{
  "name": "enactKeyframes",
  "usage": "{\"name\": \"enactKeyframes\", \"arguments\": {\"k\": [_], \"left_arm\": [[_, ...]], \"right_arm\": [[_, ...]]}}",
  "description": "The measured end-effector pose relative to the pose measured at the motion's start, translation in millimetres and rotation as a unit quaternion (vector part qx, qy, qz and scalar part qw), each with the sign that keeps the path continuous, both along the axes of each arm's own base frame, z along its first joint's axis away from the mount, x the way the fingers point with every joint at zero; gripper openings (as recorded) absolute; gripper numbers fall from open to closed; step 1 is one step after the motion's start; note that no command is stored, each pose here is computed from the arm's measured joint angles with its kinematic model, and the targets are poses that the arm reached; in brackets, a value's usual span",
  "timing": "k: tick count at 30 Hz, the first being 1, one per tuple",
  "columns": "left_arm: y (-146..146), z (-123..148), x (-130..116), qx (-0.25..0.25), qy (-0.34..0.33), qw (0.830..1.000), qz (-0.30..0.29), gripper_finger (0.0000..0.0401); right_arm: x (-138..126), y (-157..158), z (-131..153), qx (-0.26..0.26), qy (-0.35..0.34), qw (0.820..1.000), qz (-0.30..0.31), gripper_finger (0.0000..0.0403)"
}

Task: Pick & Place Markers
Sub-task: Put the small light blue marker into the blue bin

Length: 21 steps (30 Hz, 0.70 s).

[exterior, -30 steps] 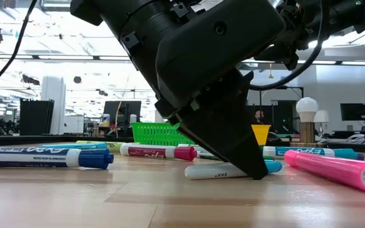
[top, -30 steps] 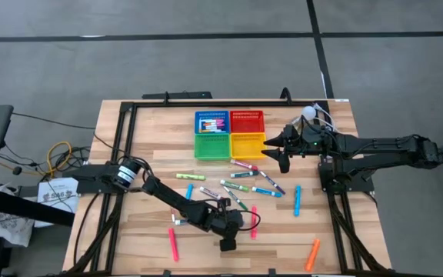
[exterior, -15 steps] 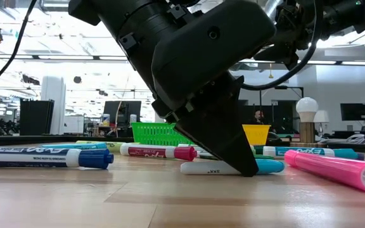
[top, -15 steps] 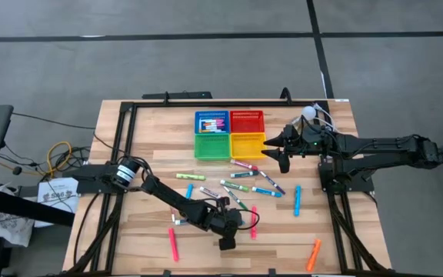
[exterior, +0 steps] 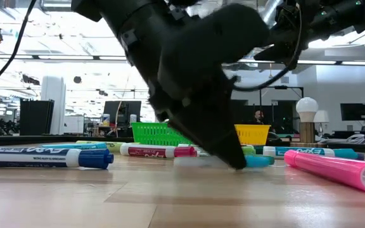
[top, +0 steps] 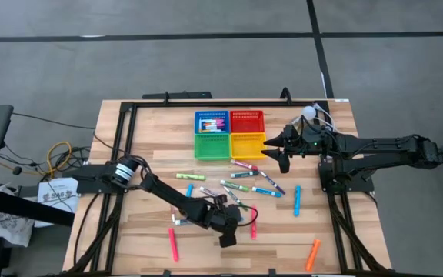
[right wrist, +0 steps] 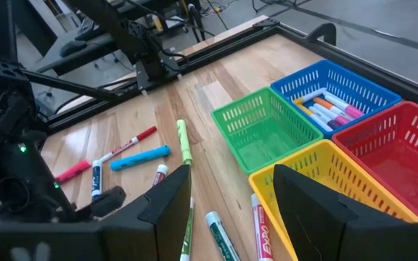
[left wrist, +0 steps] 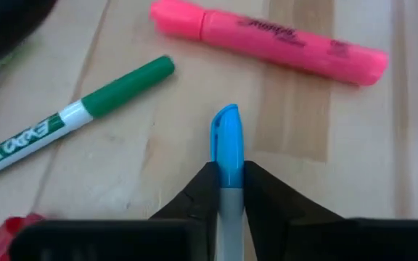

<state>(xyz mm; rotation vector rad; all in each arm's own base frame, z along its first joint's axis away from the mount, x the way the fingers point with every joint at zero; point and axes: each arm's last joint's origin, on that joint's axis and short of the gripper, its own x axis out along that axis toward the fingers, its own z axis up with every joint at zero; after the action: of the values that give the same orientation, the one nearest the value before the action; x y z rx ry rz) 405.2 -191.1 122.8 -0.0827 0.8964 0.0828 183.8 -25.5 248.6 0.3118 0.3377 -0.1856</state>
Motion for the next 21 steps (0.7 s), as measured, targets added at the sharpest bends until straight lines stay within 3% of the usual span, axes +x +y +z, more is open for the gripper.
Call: {"name": "enactKeyframes", "arguments": {"k": [11,17,21], "left_arm": [[15,95,-10,-0.05,-0.1,0.993,0.023,0.006],[40,150,-30,-0.043,-0.134,0.988,0.055,0.0061],[61,182,-45,-0.006,-0.16,0.984,0.079,0.0061]], "right_arm": [[0,0,0,0.0,0.0,1.0,0.0,0.0186],[0,0,0,0.0,-0.001,1.0,0.0,0.0186],[0,0,0,0.0,-0.001,1.0,0.0,0.0186]]}}
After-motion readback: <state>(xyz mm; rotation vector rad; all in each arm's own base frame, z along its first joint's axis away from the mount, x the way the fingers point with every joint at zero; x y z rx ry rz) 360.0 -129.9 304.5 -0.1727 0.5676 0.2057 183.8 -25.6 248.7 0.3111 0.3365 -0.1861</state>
